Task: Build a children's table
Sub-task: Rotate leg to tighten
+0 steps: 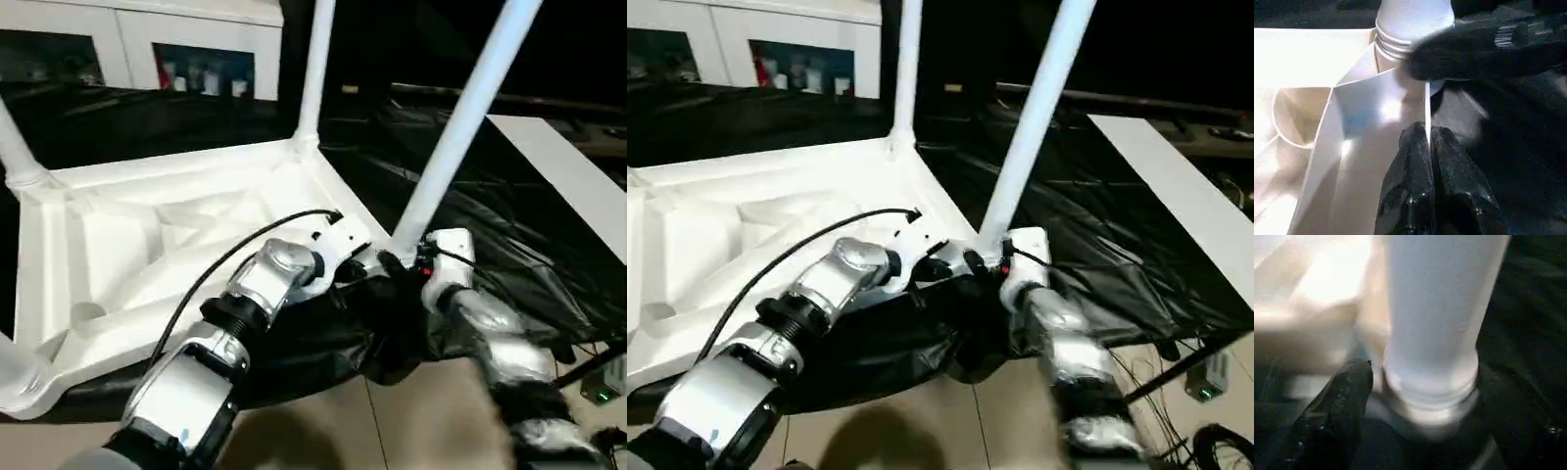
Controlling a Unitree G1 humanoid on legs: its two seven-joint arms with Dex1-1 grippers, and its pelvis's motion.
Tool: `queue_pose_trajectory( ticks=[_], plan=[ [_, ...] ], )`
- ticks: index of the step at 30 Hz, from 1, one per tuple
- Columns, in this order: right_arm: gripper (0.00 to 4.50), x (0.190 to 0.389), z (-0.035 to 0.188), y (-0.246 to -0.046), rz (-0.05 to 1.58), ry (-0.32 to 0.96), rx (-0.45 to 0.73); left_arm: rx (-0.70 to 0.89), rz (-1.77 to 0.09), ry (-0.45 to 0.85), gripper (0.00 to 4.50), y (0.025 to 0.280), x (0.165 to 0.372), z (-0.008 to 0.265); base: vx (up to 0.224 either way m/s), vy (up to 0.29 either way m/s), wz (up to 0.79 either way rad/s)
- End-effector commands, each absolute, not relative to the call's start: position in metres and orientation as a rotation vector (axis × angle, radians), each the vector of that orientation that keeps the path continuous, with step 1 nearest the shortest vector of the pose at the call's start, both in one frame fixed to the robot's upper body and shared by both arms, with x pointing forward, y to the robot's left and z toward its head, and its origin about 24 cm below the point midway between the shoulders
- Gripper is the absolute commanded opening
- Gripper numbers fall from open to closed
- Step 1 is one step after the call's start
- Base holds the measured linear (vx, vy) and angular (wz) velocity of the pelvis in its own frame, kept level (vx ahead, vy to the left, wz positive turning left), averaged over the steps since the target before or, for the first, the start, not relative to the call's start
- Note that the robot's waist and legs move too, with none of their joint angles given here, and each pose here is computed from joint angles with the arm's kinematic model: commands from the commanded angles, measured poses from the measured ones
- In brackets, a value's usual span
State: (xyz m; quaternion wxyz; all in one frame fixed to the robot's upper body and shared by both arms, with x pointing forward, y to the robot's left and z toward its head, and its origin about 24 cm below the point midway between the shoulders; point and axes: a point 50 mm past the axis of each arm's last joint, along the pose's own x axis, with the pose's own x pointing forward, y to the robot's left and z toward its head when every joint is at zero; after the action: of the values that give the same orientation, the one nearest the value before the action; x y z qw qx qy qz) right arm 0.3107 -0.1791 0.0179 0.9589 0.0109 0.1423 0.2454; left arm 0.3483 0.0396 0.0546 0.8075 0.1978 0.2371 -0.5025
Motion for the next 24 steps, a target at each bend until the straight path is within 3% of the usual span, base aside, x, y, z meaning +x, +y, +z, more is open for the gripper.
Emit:
queue_pose_trajectory(
  ticks=[1, 8, 17, 24],
  plan=[
    [3.78, 0.300, 0.029, -0.180, 0.704, 0.273, -0.034, 0.448, -1.212, 0.566, 0.00, 0.043, 0.335, 0.045, 0.000, 0.000, 0.00],
    [3.78, 0.285, 0.032, -0.190, 0.839, 0.284, -0.106, 0.479, -1.442, 0.559, 0.00, 0.052, 0.316, 0.055, 0.000, 0.000, 0.00],
    [3.78, 0.278, 0.031, -0.182, 0.938, 0.308, -0.100, 0.498, -1.501, 0.576, 0.00, 0.069, 0.303, 0.062, 0.000, 0.000, 0.00],
    [3.16, 0.278, 0.027, -0.180, 0.943, 0.329, -0.098, 0.502, -1.492, 0.586, 0.00, 0.073, 0.301, 0.063, 0.000, 0.000, 0.00]
  ],
)
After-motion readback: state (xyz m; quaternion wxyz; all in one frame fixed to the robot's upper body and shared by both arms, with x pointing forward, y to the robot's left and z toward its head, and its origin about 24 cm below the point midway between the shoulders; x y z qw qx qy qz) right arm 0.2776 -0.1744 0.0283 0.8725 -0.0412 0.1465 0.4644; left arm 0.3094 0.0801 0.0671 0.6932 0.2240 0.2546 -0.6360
